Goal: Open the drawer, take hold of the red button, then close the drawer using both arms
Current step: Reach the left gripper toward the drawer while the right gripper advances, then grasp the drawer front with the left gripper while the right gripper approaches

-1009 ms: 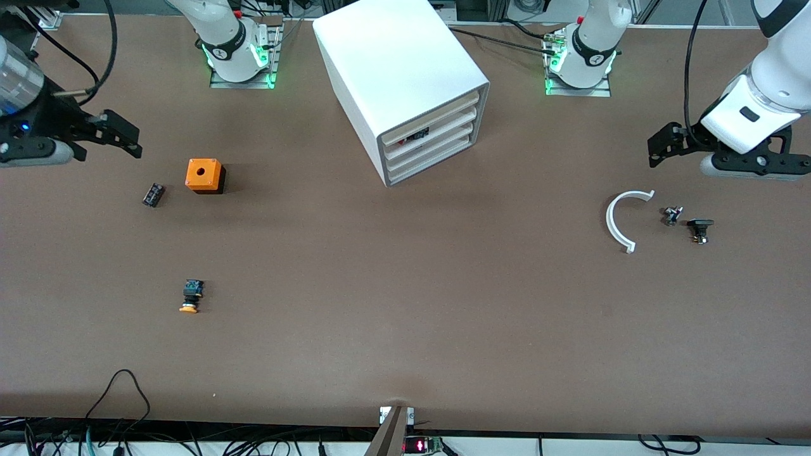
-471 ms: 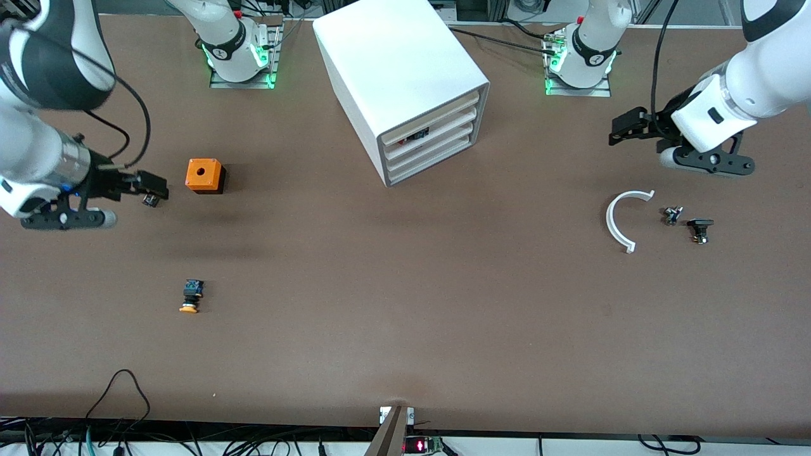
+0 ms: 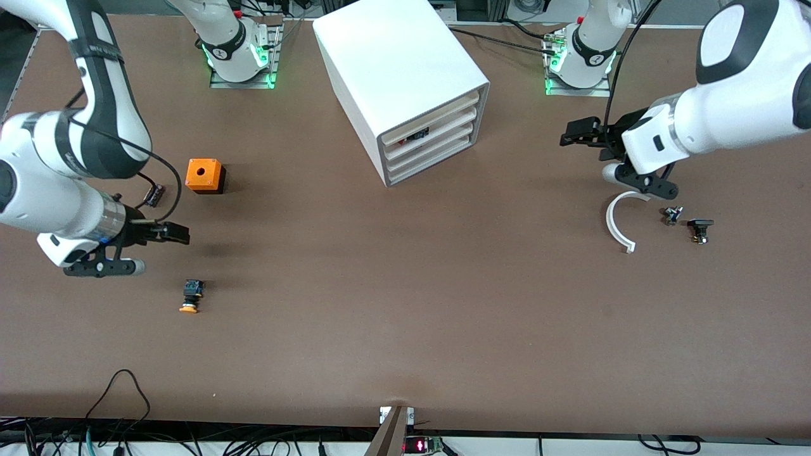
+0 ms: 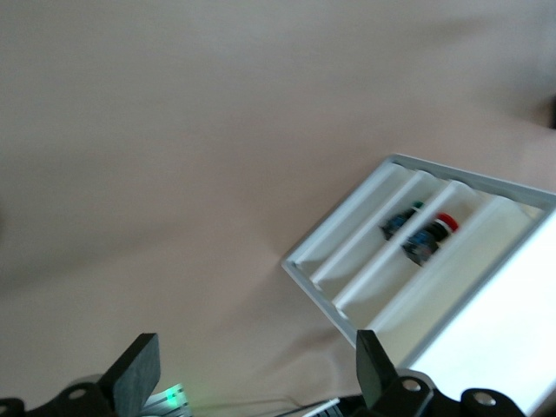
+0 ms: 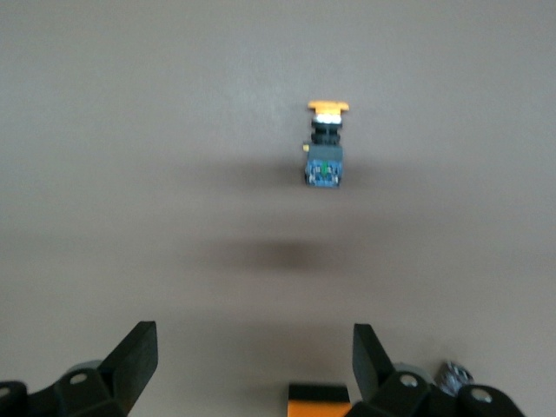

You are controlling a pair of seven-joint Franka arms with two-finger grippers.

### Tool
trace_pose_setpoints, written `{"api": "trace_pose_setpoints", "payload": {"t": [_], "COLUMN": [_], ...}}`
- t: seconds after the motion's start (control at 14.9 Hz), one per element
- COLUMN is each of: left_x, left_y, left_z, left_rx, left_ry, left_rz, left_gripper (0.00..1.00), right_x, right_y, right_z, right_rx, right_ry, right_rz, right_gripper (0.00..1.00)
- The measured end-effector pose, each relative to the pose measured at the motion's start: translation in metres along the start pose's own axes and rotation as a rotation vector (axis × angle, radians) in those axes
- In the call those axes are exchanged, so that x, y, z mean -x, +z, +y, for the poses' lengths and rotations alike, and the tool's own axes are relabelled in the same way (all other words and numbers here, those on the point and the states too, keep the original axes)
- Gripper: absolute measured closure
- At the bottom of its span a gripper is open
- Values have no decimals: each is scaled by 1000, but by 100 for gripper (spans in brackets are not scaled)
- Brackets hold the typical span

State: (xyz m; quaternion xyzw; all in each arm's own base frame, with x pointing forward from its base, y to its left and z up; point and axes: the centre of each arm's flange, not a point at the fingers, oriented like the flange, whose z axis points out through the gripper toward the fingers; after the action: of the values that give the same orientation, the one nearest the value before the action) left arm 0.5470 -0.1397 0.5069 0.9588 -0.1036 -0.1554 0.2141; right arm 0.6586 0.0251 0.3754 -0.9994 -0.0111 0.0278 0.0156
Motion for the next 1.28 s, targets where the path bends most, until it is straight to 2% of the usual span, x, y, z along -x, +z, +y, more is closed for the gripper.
{"api": "trace_pose_setpoints", "payload": {"t": [0.2, 0.4, 0.74, 0.94, 1.01, 1.08, 1.21, 1.28], "left_x": [-18, -37, -46, -37, -34, -30, -26, -25], "left_y": [23, 64, 147, 179, 187, 198, 220, 230], "left_z": [-8, -19, -40, -42, -41, -39, -37, -39], "left_rx": [147, 307, 535, 588, 598, 610, 647, 668], "left_ry": [70, 159, 221, 248, 259, 269, 294, 305], "left_rz": [-33, -60, -32, -38, -46, -58, -69, -68], "left_gripper": [0, 0, 3, 4, 9, 9, 19, 19], "right_x": [-15, -22, -23, -19, -19, -19, -20, -20], "right_y": [36, 64, 63, 60, 59, 57, 56, 55], "right_z": [-4, -26, -93, -130, -142, -154, -177, -187], "right_rx": [-6, -10, -10, 2, 3, 0, -7, -10], "right_ry": [-6, -30, 14, 69, 89, 113, 174, 208], "right_rz": [25, 20, 35, 46, 52, 58, 69, 73], "right_gripper": [0, 0, 0, 0, 0, 0, 0, 0]}}
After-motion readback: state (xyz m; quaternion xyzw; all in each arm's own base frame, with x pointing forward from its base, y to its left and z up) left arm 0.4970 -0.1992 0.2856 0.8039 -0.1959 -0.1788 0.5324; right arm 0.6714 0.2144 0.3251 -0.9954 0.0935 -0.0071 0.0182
